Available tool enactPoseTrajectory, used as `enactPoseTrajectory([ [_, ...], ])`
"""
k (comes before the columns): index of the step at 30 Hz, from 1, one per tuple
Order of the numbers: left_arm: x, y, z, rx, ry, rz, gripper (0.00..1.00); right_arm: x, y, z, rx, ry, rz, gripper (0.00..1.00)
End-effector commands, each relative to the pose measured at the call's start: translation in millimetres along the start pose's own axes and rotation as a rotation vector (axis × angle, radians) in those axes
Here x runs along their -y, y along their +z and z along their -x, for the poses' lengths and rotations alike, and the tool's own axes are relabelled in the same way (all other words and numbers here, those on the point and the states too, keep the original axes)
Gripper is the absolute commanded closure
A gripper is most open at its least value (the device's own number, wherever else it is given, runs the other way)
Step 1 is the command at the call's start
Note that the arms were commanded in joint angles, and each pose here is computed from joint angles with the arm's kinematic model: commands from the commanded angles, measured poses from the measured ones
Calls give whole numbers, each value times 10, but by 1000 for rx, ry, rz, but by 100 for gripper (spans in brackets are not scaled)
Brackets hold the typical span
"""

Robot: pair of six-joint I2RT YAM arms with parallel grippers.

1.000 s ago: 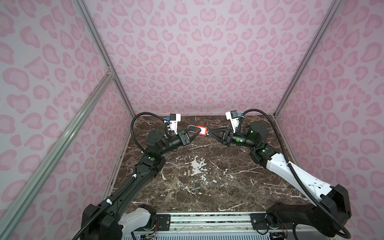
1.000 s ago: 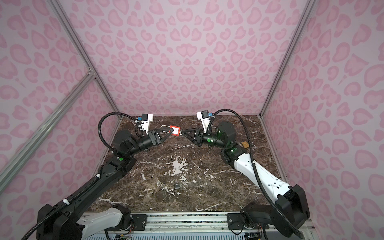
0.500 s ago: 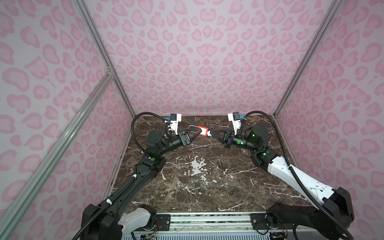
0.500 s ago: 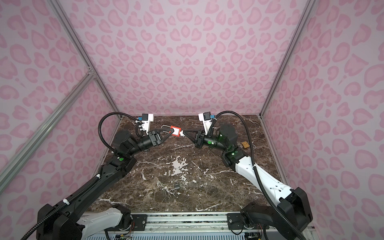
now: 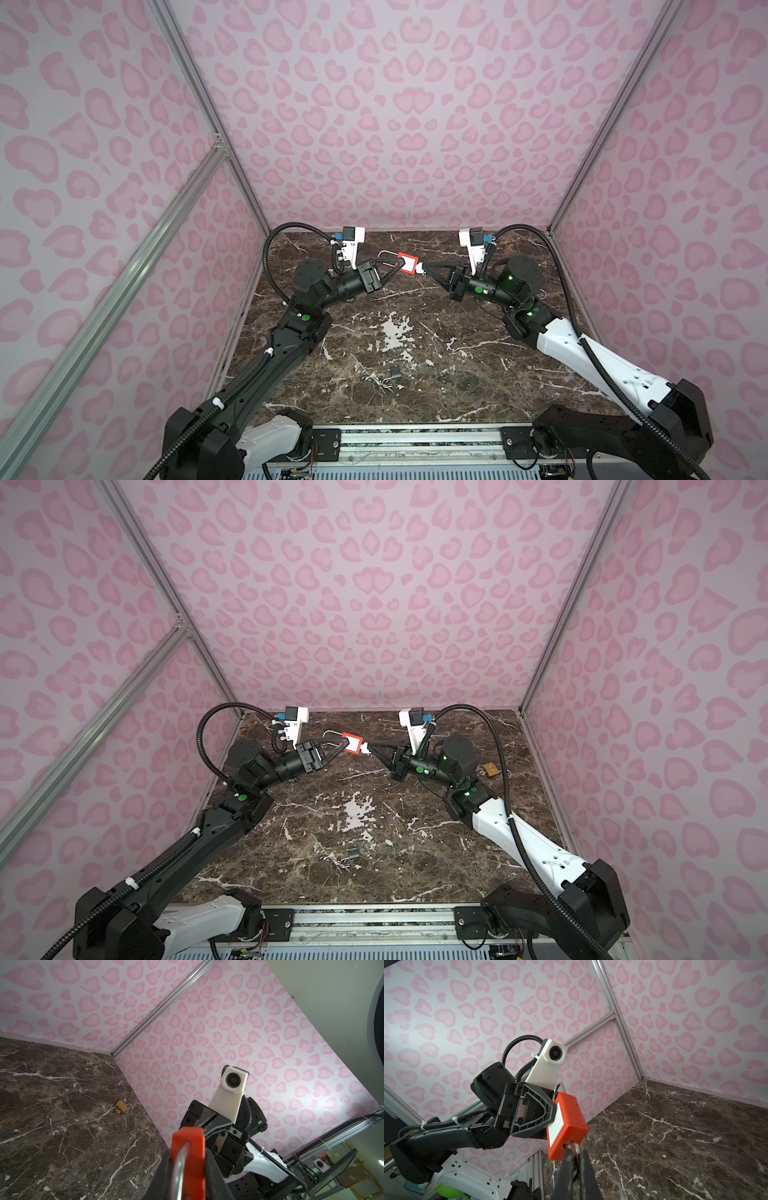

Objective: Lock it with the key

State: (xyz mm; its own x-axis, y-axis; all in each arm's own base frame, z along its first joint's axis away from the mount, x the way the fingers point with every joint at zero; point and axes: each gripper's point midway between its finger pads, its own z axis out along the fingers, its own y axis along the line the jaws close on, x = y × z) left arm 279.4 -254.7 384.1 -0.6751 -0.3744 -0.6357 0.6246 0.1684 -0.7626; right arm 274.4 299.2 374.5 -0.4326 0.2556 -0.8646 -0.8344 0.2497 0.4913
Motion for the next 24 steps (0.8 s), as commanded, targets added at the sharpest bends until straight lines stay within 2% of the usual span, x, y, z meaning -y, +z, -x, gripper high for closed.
enactPoseTrajectory([
  [1, 219, -83, 144, 72, 156, -38, 96, -134, -6, 63, 36, 3, 72, 100],
  [4, 313, -109, 172, 75, 194, -45, 96, -163, -8, 103, 64, 35, 96, 100],
  [12, 260, -67, 160, 63, 164, -49, 96, -99, 3, 80, 62, 55, 86, 100],
  [19, 325, -63, 271, 107, 180, -59, 96, 40, -46, 71, 72, 75, 43, 100],
  [24, 322, -31, 276, 95, 181, -63, 96, 96, -74, 76, 72, 93, 35, 100],
])
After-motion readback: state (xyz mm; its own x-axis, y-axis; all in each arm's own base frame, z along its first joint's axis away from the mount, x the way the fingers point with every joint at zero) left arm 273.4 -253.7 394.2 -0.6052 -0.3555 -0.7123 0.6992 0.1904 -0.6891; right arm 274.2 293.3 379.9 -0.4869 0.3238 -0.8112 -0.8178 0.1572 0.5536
